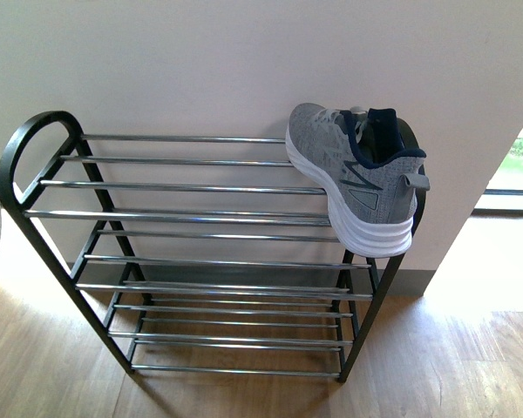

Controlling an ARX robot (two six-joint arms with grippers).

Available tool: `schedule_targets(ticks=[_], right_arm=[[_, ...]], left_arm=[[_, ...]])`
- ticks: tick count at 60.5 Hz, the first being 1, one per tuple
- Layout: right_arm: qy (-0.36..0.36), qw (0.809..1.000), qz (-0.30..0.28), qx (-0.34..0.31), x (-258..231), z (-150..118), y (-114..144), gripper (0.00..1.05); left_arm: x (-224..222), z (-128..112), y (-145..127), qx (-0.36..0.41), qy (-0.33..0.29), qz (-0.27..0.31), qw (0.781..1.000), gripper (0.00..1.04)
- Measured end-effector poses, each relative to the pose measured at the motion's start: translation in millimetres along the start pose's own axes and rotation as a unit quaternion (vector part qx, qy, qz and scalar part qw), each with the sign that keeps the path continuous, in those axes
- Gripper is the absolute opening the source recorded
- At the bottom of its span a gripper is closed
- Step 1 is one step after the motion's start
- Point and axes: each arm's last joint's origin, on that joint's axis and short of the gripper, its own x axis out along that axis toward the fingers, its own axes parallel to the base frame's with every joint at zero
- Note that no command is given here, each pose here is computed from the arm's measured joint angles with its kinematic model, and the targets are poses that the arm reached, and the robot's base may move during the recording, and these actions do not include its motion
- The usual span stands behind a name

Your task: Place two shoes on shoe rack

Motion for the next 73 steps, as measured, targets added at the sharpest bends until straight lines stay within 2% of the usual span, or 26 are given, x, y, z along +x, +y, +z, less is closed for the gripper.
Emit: schedule_targets(ticks=[16, 50, 53, 57, 68, 73], right_arm=[[0.017, 1.000, 0.001, 0.000, -9, -5, 0, 0.01], [0.003, 1.000, 0.000, -0.001, -14, -3, 0, 0.02], [0.003, 1.000, 0.000, 0.000, -14, -3, 0, 0.15], [0.003, 1.000, 0.000, 0.000, -14, -3, 0, 0.26], [0.003, 1.000, 0.001, 0.000, -14, -3, 0, 0.71], [0.003, 1.000, 0.001, 0.000, -14, -3, 0, 0.83]], left_arm=[[0, 0, 0, 0.000, 0.000, 0.000, 1.000, 0.02], [0, 0, 0, 0.000, 0.000, 0.000, 1.000, 0.02], [0, 0, 0, 0.000, 0.000, 0.000, 1.000, 0.02], [0, 0, 0, 0.000, 0.000, 0.000, 1.000, 0.02], [0, 0, 0, 0.000, -0.001, 0.005, 1.000, 0.02], [0, 0, 0, 0.000, -0.001, 0.004, 1.000, 0.02]])
